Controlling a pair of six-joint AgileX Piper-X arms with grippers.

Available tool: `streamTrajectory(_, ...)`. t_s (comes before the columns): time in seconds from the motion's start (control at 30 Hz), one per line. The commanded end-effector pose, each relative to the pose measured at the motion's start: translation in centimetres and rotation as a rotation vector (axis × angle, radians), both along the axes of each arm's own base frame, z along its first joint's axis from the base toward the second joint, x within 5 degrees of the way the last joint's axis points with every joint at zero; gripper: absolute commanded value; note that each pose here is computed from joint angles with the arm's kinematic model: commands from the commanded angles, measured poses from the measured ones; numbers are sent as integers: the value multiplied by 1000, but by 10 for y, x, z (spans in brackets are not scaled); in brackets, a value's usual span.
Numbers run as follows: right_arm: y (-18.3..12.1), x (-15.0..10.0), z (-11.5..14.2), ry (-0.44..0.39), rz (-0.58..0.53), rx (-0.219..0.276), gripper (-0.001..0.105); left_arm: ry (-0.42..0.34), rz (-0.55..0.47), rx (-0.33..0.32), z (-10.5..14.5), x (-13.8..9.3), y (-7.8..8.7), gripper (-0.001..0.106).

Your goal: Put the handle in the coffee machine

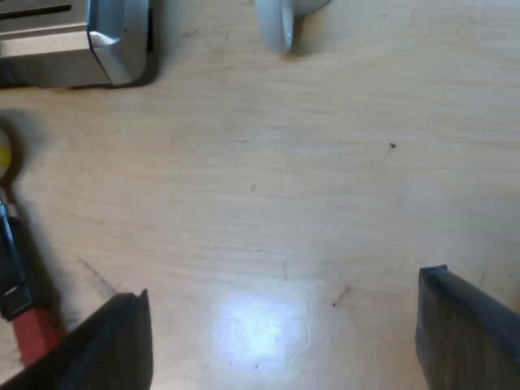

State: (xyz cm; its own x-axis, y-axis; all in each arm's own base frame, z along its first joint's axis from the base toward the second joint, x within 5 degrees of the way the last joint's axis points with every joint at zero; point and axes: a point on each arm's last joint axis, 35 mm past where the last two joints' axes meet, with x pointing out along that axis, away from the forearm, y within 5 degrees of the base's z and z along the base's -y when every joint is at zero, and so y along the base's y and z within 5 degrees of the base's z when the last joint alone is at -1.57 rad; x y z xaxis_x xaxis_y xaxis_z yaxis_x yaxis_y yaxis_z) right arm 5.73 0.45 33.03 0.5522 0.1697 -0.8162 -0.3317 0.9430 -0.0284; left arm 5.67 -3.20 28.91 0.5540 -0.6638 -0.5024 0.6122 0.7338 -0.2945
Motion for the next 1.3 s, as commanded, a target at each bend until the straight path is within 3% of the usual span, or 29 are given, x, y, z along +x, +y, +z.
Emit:
streamTrajectory(0.03,2,4,5,23,54,55,69,-15,-69,9,0,2,-4,60)
streamTrajectory(0.1,6,12,5,54,107,155,69,-8,-130,16,-1,4,-7,60)
streamTrajectory(0.33,12,32,-3,162,172,175,69,54,-300,-7,-5,9,-19,60)
streamTrajectory(0.47,15,37,-6,193,201,158,69,91,-378,-17,-8,17,-29,60)
streamTrajectory(0.67,37,60,-19,299,254,46,69,176,-527,-49,-14,24,-45,60)
streamTrajectory(0.93,61,78,-28,307,303,17,69,279,-670,-44,-24,25,-62,60)
streamTrajectory(1.07,76,83,-38,347,332,1,68,287,-715,-32,-26,24,-67,68)
streamTrajectory(1.17,90,85,-47,376,362,-58,51,294,-725,-29,-27,23,-68,70)
streamTrajectory(1.23,98,83,-54,395,379,-100,34,294,-725,-29,-27,23,-68,70)
streamTrajectory(1.27,98,83,-55,398,382,-102,31,294,-725,-29,-27,23,-68,70)
streamTrajectory(1.3,103,82,-59,407,405,-111,22,294,-725,-29,-27,23,-68,70)
